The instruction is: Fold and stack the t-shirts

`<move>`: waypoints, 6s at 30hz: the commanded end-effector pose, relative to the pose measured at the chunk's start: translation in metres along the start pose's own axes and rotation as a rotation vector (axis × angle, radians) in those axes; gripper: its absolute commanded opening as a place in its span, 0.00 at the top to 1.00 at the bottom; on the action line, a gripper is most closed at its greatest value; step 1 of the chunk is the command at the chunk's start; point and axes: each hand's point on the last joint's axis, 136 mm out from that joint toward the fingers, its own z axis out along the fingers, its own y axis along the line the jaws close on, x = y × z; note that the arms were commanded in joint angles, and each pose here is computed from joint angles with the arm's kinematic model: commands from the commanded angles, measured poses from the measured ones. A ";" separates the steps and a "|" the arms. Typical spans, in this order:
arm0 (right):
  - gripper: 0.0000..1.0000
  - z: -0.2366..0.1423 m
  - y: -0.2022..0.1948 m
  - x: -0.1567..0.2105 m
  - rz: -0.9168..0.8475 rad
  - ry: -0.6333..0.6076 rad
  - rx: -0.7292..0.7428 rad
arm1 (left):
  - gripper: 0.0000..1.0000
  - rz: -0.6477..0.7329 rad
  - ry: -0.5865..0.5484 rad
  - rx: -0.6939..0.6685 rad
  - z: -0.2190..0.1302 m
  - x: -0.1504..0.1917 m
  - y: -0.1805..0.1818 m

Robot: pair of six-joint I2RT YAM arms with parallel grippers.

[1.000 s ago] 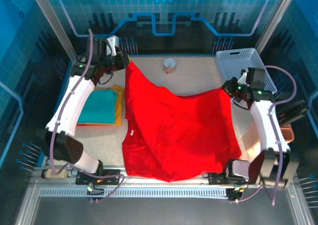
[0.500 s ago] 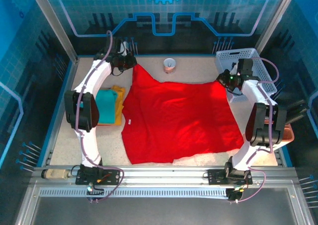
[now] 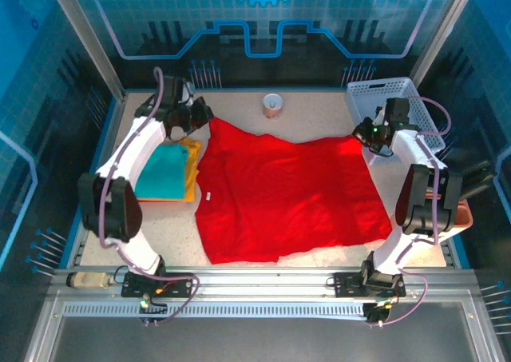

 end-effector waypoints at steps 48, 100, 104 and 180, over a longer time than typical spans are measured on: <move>0.36 -0.007 -0.048 0.068 0.033 0.185 0.158 | 0.63 -0.095 0.140 -0.321 -0.074 0.180 0.134; 0.15 -0.012 -0.003 0.146 -0.084 0.266 0.003 | 0.74 0.734 0.314 -0.873 0.015 0.218 0.126; 0.16 -0.011 -0.003 0.146 -0.082 0.270 0.001 | 0.86 0.741 0.327 -0.854 0.019 0.220 0.125; 0.18 -0.001 -0.017 0.164 -0.059 0.327 -0.010 | 0.80 -0.057 0.262 -0.383 0.069 0.196 0.124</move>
